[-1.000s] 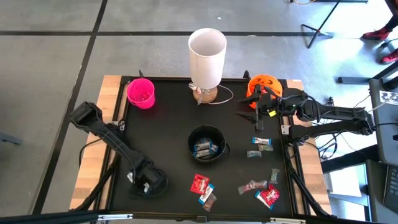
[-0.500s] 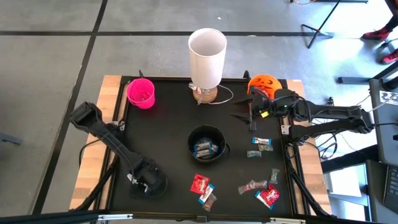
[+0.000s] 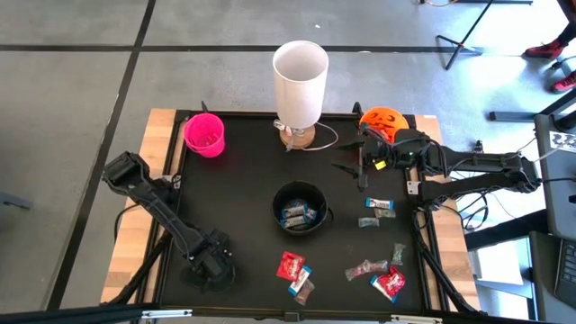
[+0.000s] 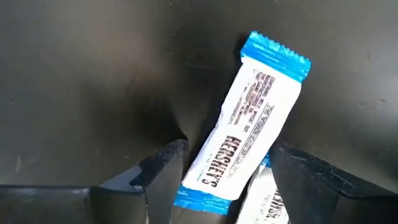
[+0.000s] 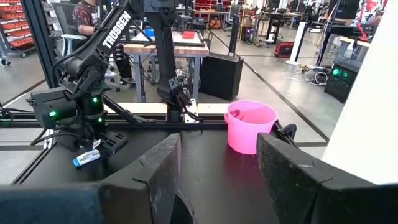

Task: Sort candy
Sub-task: Put the white chocolate into the black bucket

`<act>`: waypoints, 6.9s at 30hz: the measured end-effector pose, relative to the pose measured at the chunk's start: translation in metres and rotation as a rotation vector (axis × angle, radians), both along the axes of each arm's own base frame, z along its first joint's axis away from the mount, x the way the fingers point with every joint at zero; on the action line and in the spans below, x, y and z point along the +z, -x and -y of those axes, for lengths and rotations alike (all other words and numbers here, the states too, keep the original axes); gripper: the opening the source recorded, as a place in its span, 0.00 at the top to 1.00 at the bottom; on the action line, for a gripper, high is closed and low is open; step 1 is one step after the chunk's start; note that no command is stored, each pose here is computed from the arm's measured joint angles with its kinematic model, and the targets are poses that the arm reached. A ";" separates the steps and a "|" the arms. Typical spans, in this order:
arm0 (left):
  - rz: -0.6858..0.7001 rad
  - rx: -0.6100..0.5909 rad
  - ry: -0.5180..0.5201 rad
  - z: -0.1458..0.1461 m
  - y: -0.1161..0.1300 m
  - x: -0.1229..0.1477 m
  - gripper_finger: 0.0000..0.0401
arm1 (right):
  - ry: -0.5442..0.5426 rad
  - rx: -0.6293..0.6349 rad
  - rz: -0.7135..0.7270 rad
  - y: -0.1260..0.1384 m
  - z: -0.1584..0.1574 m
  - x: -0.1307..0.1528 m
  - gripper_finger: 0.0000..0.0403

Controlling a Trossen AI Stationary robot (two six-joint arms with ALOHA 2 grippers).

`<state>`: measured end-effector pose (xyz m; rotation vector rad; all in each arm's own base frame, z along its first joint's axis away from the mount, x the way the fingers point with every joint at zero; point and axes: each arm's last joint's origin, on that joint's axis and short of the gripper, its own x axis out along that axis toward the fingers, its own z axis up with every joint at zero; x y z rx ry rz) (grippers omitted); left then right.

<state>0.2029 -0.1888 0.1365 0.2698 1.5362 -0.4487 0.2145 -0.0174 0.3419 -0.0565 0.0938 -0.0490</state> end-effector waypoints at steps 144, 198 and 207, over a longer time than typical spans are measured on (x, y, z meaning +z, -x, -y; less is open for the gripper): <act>0.151 0.577 0.093 -0.057 0.026 0.025 0.46 | -0.028 -0.010 0.033 0.014 -0.001 0.008 0.48; 0.205 0.552 0.007 -0.040 0.013 0.002 0.77 | -0.027 -0.028 0.016 0.009 0.000 0.005 0.48; 0.421 0.564 0.031 -0.056 -0.013 0.041 0.80 | -0.025 -0.029 0.038 0.009 0.000 0.007 0.48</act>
